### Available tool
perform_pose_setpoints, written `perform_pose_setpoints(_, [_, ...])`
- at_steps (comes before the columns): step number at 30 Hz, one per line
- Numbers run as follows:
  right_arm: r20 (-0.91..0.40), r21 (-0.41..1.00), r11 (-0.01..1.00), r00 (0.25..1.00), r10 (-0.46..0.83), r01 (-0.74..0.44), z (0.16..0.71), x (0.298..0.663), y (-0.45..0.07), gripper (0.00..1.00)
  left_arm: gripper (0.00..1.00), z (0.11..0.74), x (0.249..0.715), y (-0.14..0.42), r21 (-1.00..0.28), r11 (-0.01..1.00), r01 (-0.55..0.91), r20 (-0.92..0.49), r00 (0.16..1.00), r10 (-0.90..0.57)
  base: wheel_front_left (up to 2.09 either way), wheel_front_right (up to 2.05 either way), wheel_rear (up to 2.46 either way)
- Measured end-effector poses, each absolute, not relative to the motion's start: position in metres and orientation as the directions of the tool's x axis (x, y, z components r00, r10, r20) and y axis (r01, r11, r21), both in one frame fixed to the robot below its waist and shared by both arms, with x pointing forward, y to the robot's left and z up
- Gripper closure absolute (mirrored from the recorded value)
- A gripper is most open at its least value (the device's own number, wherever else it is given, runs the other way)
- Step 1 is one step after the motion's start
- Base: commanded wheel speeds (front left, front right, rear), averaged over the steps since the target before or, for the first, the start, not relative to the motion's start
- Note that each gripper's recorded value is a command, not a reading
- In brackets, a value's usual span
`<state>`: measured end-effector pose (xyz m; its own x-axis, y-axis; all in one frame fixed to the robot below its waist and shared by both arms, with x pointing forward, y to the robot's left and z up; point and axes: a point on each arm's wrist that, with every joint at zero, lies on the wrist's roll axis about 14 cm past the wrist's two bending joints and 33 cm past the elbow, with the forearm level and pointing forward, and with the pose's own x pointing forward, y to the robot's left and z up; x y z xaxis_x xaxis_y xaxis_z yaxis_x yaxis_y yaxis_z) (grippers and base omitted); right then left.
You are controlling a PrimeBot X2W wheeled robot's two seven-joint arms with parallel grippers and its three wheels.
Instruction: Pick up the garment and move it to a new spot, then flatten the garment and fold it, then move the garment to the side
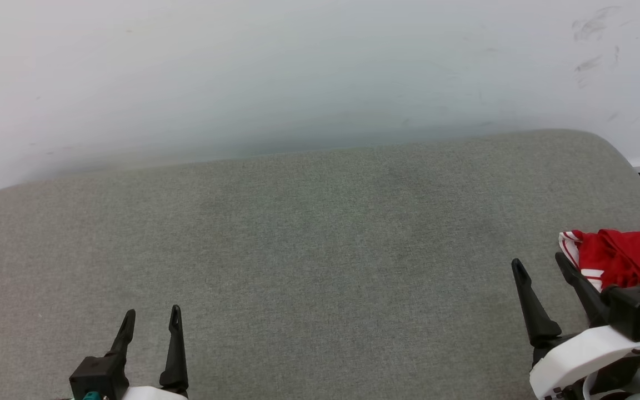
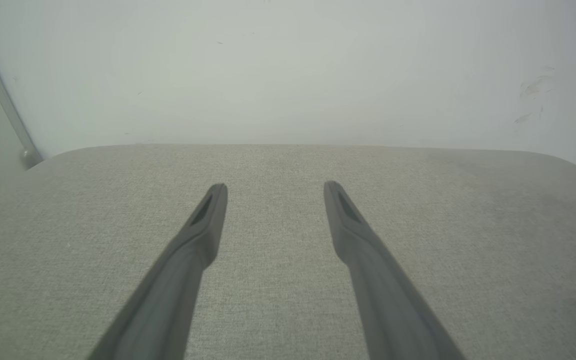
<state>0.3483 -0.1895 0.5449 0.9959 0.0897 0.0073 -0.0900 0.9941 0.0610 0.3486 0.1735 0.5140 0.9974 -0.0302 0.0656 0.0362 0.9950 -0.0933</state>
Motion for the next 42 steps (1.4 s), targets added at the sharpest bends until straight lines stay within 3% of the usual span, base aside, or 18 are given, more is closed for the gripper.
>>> perform_pose_setpoints(5, [0.009,0.071,0.994,0.996,0.087,-0.087,0.545,0.348,-0.189,0.0,0.0,0.513,0.349,0.173,-0.095,0.995,0.036,0.063,0.998,-0.03,0.0,0.0,0.0])
perform_pose_setpoints(6, [0.009,0.077,0.993,0.996,0.086,-0.086,0.545,0.348,-0.189,1.0,1.0,0.513,0.349,0.173,-0.097,0.995,0.038,0.062,0.998,-0.032,0.0,0.0,0.0])
perform_pose_setpoints(10, [-0.046,0.093,0.992,0.995,0.085,-0.08,0.527,0.344,-0.189,1.0,1.0,0.497,0.343,0.171,-0.11,0.993,0.03,0.009,1.0,-0.03,0.0,0.0,0.0])
perform_pose_setpoints(21, [-0.06,0.3,0.952,0.995,0.083,-0.062,0.518,0.346,-0.191,1.0,1.0,0.484,0.346,0.178,-0.304,0.952,-0.023,-0.074,0.997,0.0,0.0,0.0,0.0])
perform_pose_setpoints(42, [-0.039,0.619,0.785,0.997,0.073,-0.033,0.515,0.357,-0.194,1.0,1.0,0.478,0.359,0.184,-0.614,0.784,-0.092,-0.141,0.99,0.005,0.0,0.0,0.0])
